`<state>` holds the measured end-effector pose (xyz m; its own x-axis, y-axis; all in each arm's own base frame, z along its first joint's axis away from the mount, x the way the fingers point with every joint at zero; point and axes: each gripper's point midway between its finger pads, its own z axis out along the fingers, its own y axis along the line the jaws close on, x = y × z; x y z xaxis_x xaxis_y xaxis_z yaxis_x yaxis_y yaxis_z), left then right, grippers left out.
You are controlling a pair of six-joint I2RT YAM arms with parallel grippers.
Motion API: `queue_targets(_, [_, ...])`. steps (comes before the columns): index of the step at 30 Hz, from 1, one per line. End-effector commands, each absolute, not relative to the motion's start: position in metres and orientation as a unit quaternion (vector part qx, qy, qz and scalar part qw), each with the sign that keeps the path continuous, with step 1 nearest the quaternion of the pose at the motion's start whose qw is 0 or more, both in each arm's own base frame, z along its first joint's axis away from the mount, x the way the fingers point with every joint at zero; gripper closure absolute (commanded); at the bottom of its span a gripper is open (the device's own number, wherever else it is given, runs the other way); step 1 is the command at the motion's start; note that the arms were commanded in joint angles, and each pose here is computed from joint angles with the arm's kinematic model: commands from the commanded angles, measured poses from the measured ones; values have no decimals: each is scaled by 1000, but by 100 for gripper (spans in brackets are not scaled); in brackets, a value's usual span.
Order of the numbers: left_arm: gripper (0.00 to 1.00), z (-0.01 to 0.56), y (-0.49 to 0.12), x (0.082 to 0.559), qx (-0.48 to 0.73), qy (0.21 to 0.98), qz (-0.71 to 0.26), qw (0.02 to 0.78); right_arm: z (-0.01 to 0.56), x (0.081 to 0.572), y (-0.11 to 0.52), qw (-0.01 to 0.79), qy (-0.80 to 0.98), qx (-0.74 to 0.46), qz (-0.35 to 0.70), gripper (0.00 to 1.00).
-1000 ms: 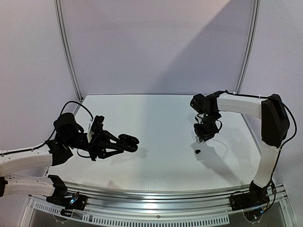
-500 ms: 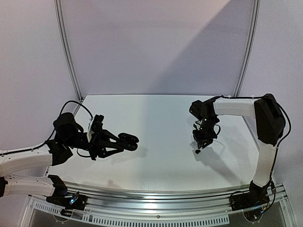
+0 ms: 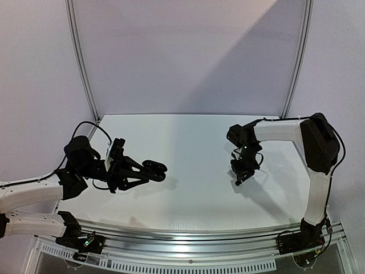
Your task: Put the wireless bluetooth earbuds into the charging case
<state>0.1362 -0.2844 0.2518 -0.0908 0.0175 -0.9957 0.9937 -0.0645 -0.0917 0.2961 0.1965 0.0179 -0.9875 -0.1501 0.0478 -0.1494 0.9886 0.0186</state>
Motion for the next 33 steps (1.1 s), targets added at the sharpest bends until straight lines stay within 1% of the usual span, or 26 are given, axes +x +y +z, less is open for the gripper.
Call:
queue_targets(1, [100,251,-281,139,494,509,-528,466,5,288,190,43,-996,75,0,82])
queue_targets(9, [100,252,-281,140,494,508,-527,469,5,277,188,51,-996,71,-7,82])
queue_targets(15, [100,250,-281,140,492,511,-527,468,-1,266,183,63,-996,67,-3,80])
queue_targets(20, [100,251,-281,140,493,510,-527,469,-1,262,188,69,-995,74,-8,83])
queue_targets(26, [100,250,-281,140,492,512,-526,469,1,247,188,89,-992,87,5,85])
queue_targets(33, [100,250,-281,141,492,511,-525,470,2,234,185,106,-991,87,2,82])
